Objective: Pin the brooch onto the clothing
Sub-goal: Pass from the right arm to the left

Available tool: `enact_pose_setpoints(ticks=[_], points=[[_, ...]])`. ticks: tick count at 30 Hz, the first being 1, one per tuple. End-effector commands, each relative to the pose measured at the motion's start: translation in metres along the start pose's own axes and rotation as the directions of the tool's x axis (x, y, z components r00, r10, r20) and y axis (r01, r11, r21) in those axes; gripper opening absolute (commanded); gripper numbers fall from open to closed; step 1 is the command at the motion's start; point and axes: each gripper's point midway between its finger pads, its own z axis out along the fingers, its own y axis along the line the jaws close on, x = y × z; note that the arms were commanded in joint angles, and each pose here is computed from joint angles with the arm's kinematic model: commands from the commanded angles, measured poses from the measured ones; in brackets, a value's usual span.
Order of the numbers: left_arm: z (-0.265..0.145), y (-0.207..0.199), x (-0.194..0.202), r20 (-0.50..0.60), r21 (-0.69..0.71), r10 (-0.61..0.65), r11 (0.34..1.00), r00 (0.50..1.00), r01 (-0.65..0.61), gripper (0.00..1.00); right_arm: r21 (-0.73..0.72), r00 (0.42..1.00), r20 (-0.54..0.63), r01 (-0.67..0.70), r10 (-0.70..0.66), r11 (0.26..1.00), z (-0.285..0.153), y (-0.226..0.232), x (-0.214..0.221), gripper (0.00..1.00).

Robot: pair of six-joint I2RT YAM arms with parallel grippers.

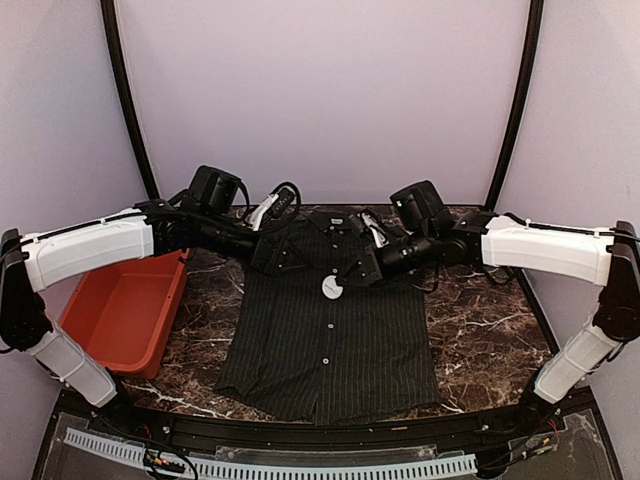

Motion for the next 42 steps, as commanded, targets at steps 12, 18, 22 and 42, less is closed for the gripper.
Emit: enact_pose_setpoints(ticks=[12,18,22,42], points=[[-0.025,-0.044,0.019,0.007,0.192,0.141,0.971,0.99,-0.139,0.97,-0.217,0.978,0.069,0.21,-0.199,0.953,-0.004,0.068,-0.017,0.0],[-0.022,-0.045,0.022,0.0,0.212,0.13,0.969,0.992,-0.127,0.87,-0.254,0.967,0.094,0.254,-0.237,0.933,-0.012,0.086,-0.022,0.0],[-0.021,-0.045,0.024,-0.004,0.215,0.128,0.969,0.992,-0.124,0.83,-0.282,0.959,0.107,0.281,-0.261,0.917,-0.015,0.097,-0.025,0.0],[-0.014,-0.054,0.026,-0.011,0.311,0.086,0.947,0.996,-0.078,0.39,-0.296,0.953,0.109,0.303,-0.283,0.906,-0.01,0.099,-0.027,0.0]])
